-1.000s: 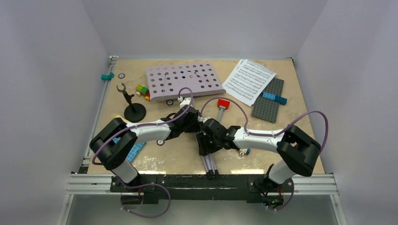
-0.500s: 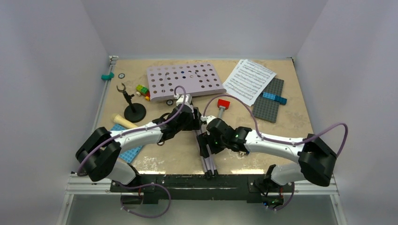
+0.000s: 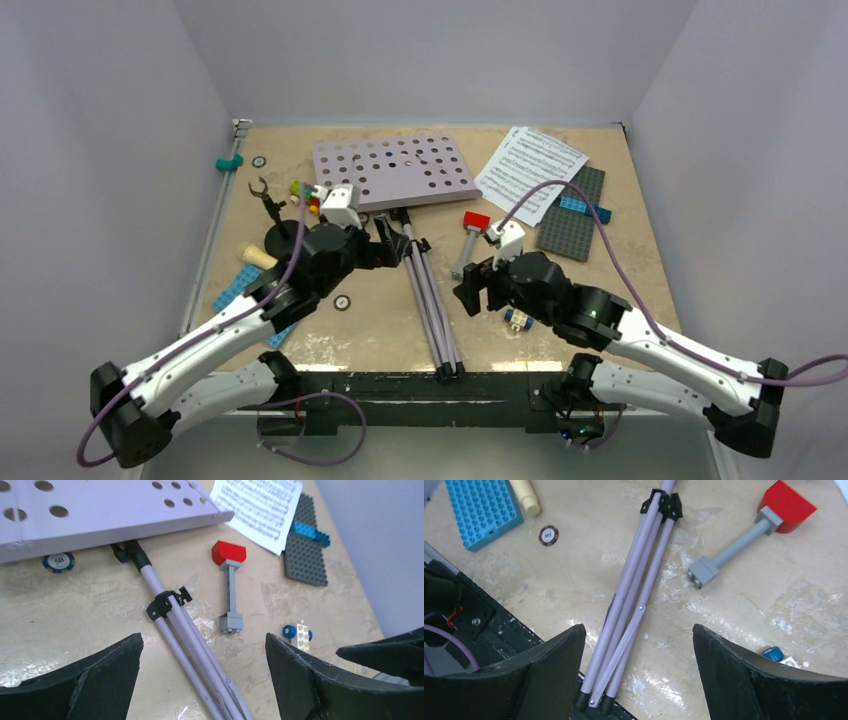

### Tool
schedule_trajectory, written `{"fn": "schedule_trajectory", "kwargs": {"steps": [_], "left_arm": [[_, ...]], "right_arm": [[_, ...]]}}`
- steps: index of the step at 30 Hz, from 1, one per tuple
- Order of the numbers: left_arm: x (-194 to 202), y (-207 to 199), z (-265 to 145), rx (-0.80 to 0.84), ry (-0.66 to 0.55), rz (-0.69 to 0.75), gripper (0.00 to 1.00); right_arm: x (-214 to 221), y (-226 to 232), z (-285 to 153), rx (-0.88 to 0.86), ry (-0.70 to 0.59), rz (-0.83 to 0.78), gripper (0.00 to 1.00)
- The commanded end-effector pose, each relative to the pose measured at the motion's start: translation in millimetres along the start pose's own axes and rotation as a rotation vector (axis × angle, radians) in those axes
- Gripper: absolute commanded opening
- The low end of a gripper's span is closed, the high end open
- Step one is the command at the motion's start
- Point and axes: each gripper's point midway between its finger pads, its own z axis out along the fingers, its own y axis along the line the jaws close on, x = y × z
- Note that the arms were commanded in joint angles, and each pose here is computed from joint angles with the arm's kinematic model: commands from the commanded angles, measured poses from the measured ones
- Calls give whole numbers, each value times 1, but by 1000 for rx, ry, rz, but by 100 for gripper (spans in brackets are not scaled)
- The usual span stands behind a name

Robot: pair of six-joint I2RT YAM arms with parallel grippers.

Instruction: Pack up the instrument practice props

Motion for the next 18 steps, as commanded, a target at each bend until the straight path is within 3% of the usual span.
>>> {"fn": "schedule_trajectory", "kwargs": {"steps": [1,5,9,15,18], "left_arm": [[-1,19,-32,-17,-70,32,100],[11,40,-50,-66,-87,-57,100],[30,56,-59,-148,4,-62,100],[32,62,-63,-167,-3,-99,100],[25,63,-64,-201,-12,-111,100]], "right_arm": [[-8,-18,-7,28,-179,6,82],[-12,-23,-16,-14,-321,60,82],[-17,-40,-25,42,-424,122,83],[-24,-49,-30,73,-484,154,84],[-21,-47,-28,70,-462,177,92]]}}
